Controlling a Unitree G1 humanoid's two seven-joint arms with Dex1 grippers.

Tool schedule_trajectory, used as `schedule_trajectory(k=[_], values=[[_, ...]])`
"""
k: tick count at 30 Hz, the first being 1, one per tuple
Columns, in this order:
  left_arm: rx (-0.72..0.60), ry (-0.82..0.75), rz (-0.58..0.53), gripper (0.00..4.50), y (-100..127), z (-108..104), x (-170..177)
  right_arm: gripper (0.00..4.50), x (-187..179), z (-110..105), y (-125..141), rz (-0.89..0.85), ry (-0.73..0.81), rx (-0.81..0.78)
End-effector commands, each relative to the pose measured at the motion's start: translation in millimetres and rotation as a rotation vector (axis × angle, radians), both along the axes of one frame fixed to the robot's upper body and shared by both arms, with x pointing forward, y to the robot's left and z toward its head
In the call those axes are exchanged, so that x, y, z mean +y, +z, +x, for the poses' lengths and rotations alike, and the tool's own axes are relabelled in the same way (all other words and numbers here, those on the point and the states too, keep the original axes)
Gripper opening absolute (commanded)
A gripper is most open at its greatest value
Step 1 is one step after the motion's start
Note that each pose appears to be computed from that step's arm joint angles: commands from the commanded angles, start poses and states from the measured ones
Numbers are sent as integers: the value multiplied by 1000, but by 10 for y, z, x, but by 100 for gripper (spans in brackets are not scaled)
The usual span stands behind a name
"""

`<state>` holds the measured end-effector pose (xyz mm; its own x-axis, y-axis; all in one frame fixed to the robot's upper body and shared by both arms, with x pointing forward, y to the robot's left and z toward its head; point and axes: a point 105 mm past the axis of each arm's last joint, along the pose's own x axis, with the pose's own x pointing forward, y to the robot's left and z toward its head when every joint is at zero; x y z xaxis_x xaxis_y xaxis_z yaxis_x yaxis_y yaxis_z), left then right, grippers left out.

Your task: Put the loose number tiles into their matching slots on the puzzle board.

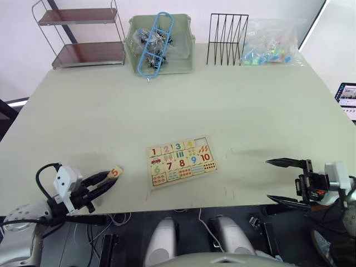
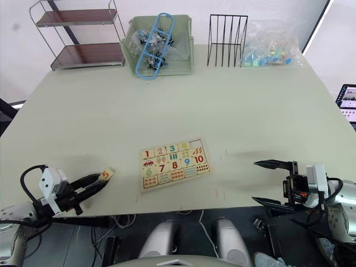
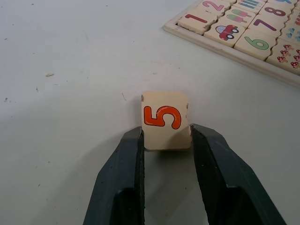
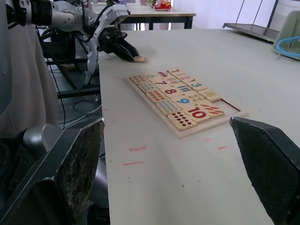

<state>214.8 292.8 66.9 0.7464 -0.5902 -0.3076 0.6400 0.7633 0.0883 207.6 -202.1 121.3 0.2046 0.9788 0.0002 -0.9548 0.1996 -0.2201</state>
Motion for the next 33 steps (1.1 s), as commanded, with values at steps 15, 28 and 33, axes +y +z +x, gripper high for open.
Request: schedule_trajectory(k=[15,28,33], values=[[-66,-212,95,97,573,200,-320,450,-29,-25,-4,64,-146,-32],[-45,-509,190,97,1037,618,-960,450,12,-31,38,151,-267,-36],[-35,-557,235,97,1123,827,-1232,450,43,-58,50,160,-292,-41]])
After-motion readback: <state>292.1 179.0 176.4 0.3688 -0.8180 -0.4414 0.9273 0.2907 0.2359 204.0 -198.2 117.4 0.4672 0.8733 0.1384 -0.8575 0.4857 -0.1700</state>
